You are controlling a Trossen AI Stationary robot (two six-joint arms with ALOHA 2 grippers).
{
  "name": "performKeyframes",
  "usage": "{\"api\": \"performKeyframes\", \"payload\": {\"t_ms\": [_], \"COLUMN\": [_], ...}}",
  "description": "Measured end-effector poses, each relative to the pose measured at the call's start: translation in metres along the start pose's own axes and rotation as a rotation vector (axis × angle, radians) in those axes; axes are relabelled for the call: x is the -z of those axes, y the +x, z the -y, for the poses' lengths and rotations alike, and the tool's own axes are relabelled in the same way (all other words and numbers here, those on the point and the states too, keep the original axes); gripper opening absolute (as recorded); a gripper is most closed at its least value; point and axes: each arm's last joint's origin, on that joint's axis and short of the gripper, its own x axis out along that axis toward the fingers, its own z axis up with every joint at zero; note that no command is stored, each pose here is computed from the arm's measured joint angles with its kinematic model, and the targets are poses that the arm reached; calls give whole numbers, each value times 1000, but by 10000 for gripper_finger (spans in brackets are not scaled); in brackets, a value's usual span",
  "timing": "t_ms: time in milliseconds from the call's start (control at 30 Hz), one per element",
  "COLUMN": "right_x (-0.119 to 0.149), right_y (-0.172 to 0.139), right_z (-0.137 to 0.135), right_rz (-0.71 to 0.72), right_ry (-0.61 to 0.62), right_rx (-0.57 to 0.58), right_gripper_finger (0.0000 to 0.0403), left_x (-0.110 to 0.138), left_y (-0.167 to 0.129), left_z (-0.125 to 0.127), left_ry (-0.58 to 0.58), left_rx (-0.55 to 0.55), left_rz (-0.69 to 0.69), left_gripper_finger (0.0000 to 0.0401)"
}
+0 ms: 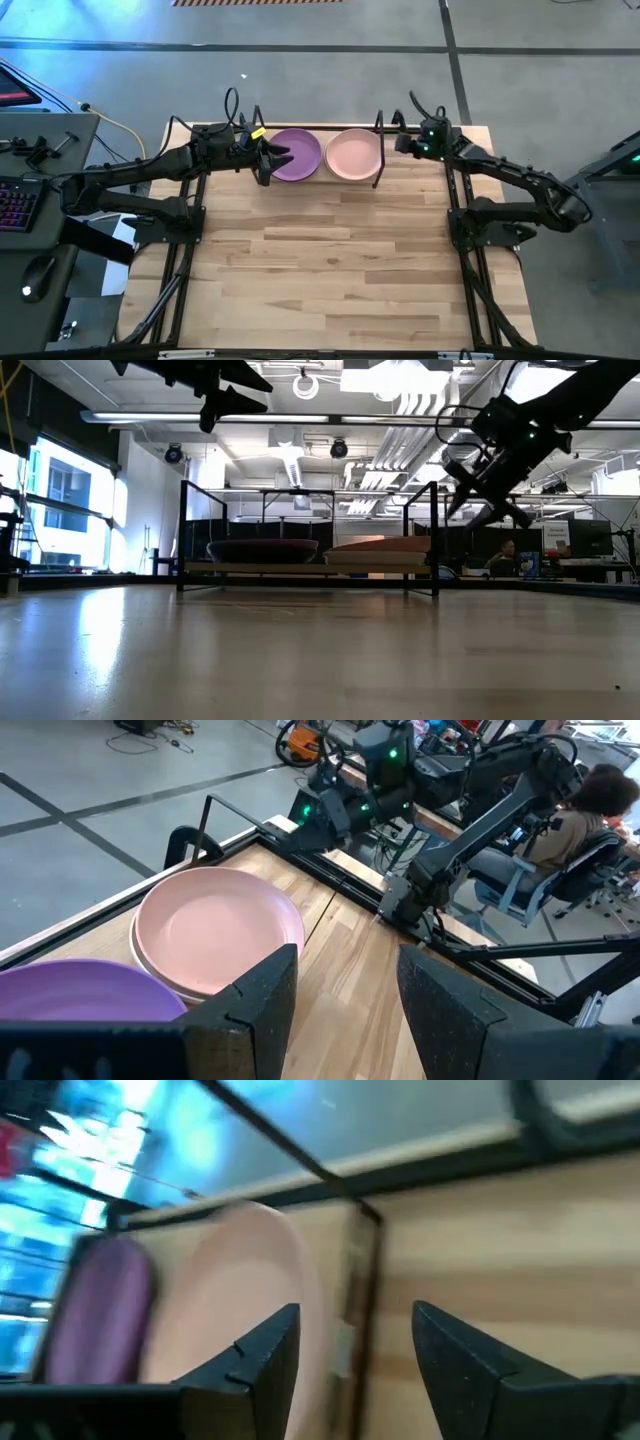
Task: Place and stack plates onto a shelf
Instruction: Stack the pink plate on the white plate on the shelf
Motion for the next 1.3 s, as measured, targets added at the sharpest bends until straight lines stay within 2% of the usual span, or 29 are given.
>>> {"api": "performKeyframes", "payload": {"t_ms": [67,133,233,300,533,700,900,1133,1300], "right_x": [4,8,9,9,15,13,17,18,18], "right_y": [-1,1,8,12,30,38,42,42,42], "right_z": [6,6,1,-4,2,-2,-2,-6,-2], "right_rz": [-33,-59,-53,-37,-60,-43,-78,-125,-208], "right_ry": [5,-3,-17,-24,47,63,76,-16,-231], "right_rx": [67,82,46,9,78,21,7,-72,-140], "right_gripper_finger": [157,121,37,12,4,1,1,0,0], "left_x": [0,0,0,0,0,0,0,0,0], "left_y": [0,0,0,0,0,0,0,0,0], "left_z": [0,0,0,-1,-1,-1,-1,-1,-1], "left_ry": [0,0,0,0,-1,-2,0,0,0], "left_rx": [0,0,-11,-21,-24,-25,-25,-26,-27], "left_rz": [0,0,4,9,10,11,11,11,11], "left_gripper_finger": [161,161,161,161,161,161,161,161,161]}}
